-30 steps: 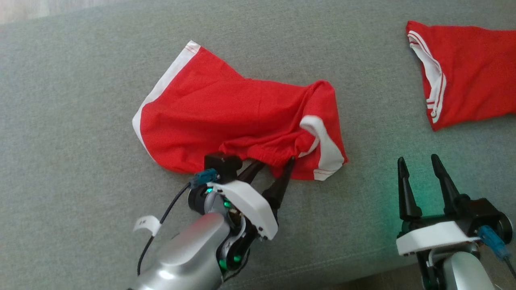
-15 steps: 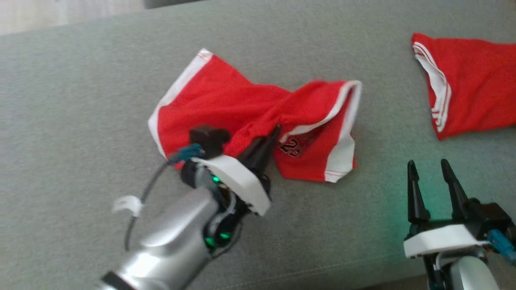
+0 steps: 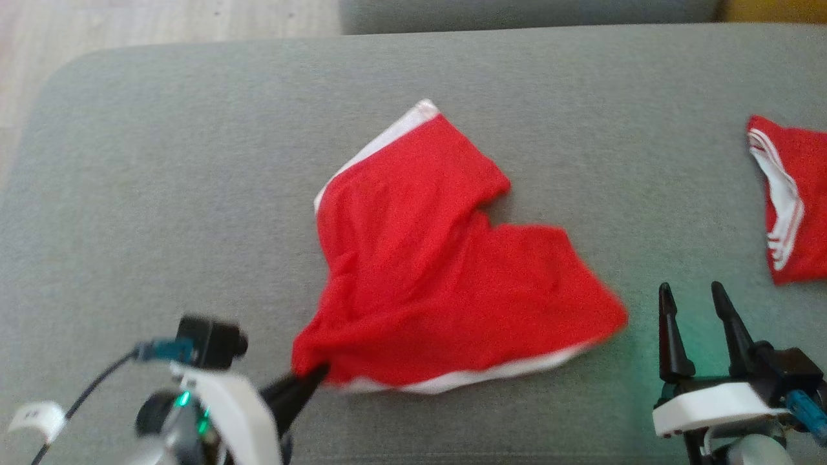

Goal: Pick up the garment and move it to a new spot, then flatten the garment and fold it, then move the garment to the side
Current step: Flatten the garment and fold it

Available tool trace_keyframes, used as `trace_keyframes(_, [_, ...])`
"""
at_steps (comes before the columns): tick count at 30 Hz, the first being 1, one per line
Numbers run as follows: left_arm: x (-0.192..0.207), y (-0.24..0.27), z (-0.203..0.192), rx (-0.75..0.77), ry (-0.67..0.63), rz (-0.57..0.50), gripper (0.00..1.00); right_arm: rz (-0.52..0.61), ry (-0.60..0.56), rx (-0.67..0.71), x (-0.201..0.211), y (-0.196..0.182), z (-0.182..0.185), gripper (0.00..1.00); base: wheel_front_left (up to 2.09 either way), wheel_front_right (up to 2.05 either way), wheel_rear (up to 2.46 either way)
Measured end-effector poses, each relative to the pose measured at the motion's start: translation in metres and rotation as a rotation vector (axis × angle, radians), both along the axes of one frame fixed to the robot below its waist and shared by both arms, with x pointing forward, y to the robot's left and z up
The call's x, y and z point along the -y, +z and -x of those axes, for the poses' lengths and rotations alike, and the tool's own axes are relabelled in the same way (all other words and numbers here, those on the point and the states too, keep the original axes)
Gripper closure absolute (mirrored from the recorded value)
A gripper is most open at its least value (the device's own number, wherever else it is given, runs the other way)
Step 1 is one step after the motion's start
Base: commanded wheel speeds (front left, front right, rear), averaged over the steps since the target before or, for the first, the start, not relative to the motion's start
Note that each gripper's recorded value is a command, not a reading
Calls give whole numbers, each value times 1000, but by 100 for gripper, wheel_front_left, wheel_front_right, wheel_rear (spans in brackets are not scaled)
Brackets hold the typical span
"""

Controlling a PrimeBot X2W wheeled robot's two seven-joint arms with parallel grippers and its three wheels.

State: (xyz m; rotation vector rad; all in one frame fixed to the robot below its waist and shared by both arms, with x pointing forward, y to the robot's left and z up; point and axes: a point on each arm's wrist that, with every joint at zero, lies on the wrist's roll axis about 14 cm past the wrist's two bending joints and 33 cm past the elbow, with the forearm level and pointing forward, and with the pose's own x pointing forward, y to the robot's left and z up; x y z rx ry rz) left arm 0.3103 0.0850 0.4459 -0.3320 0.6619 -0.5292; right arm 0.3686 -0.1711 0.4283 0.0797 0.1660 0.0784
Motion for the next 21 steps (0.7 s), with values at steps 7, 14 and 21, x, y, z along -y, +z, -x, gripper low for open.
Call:
trace_keyframes(7, [-50,-25,46,-157,58,-139,100,0,59,2,-19,0,-7,0,0,0,0])
trace_keyframes(14, [-33,-34,29,-92,138,-113,0,2,53,-8,-17,-2,0,0,0,0,0])
trace_keyframes(21, [-55,-39,19,-58,231,-174,0,11,-13,-4,5,0,9,0,0,0,0])
